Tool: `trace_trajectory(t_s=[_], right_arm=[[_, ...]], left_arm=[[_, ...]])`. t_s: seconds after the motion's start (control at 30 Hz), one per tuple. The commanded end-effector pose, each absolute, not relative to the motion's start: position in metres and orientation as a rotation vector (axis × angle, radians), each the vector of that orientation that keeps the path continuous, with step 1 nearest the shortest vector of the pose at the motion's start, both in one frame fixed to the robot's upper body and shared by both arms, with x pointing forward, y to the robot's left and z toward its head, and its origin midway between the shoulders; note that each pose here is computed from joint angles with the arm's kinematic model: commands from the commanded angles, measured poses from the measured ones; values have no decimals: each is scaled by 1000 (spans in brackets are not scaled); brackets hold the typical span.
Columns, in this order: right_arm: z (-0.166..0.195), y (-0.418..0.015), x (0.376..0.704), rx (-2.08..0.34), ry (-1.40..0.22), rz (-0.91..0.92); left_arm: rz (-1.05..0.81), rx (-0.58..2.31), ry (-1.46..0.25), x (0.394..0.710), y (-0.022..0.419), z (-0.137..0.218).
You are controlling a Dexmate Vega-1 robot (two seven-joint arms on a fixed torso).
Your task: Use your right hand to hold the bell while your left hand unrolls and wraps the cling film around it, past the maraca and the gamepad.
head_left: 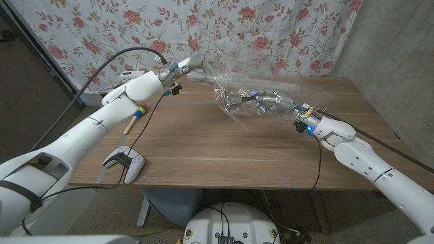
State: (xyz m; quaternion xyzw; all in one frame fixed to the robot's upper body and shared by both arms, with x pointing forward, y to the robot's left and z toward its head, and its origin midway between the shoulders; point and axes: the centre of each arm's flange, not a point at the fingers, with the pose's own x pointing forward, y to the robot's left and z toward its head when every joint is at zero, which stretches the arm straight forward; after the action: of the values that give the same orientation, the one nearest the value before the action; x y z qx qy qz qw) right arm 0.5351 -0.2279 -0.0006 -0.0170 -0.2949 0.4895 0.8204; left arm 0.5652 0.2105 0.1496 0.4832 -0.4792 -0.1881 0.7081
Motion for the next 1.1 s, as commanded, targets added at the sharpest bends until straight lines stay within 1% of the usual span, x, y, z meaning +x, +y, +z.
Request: trace_trajectory(t_s=[0.03, 0.23, 0.3, 0.37, 0.5, 0.57, 0.67, 0.77, 1.1], right_arm=[[-7, -216, 535, -63, -591, 1060], [-13, -213, 538, -64, -566, 1055], [-14, -213, 539, -61, -559, 1052], [-14, -213, 541, -76, -548, 1054], [-13, -214, 543, -86, -544, 1048], [-14, -213, 545, -88, -541, 1042], [-15, -213, 548, -85, -531, 1035], [-16, -214, 550, -81, -523, 1028], [-16, -212, 555, -94, -513, 1015]], left_arm=[[-385, 1040, -1115, 560, 214, 150], [-382, 1061, -1112, 560, 214, 146], [-350, 1132, -1109, 557, 210, 141], [-406, 1069, -1090, 560, 212, 141], [-348, 1022, -1128, 559, 220, 147], [-366, 985, -1114, 561, 223, 150], [-332, 997, -1154, 557, 226, 156], [-334, 939, -1163, 556, 231, 158], [-366, 914, -1164, 558, 232, 151]])
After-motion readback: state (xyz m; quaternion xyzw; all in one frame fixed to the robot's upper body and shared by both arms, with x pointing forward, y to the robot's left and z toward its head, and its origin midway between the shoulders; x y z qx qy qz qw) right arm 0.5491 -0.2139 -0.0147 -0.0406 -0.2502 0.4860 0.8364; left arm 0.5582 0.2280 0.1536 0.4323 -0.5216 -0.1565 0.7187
